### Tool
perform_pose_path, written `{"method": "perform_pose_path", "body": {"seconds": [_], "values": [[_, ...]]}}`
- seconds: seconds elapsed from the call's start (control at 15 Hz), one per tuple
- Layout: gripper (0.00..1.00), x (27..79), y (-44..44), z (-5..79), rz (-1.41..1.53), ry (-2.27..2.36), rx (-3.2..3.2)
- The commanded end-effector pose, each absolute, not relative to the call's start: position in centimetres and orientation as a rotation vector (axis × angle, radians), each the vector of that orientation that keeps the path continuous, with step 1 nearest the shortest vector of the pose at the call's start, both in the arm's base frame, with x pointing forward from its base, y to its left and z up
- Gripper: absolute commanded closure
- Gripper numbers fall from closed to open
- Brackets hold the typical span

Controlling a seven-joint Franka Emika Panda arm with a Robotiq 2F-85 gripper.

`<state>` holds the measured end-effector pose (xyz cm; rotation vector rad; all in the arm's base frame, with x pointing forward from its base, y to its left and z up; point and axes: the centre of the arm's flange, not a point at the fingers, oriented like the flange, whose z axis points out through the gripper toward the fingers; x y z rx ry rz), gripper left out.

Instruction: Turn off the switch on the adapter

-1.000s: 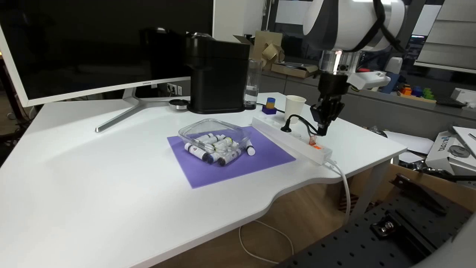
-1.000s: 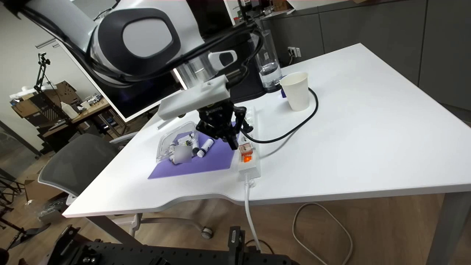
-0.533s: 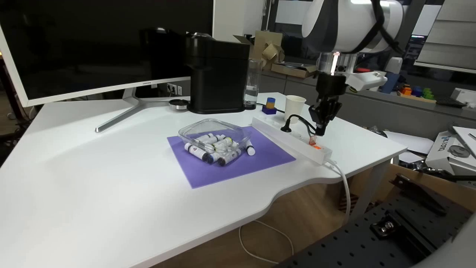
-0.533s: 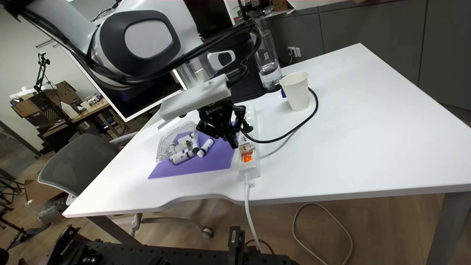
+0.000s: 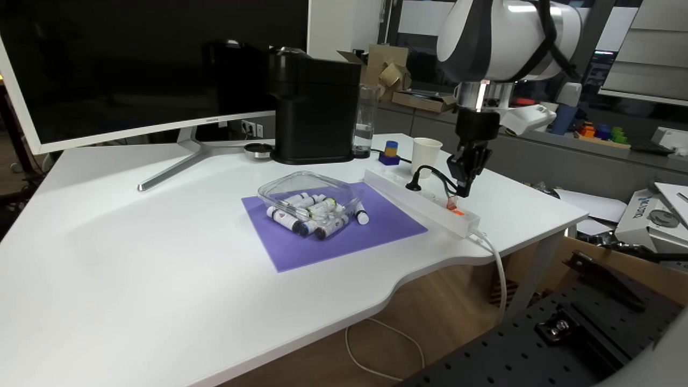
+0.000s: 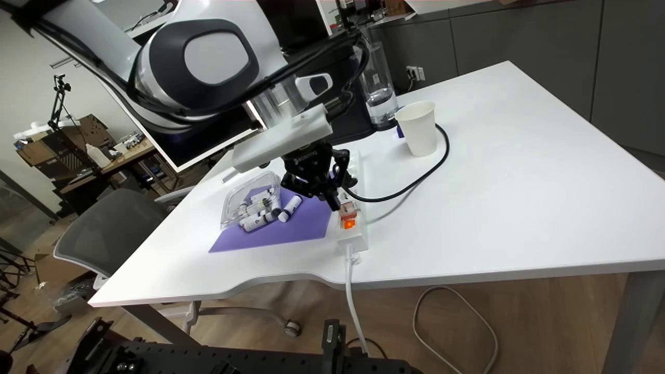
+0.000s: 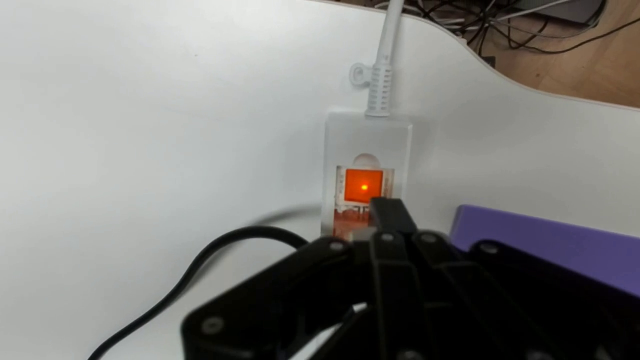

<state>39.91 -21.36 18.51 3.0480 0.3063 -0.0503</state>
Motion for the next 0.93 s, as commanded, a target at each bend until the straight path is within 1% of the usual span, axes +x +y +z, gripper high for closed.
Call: {"method": "perform_pose_path", "body": {"seconds": [0.0, 0.87], "values": [[1.00, 40.3, -21.9, 17.8, -0.060, 0.315, 3.038], [1.00, 40.9, -23.3, 14.2, -0.086, 0.303, 3.054]]}}
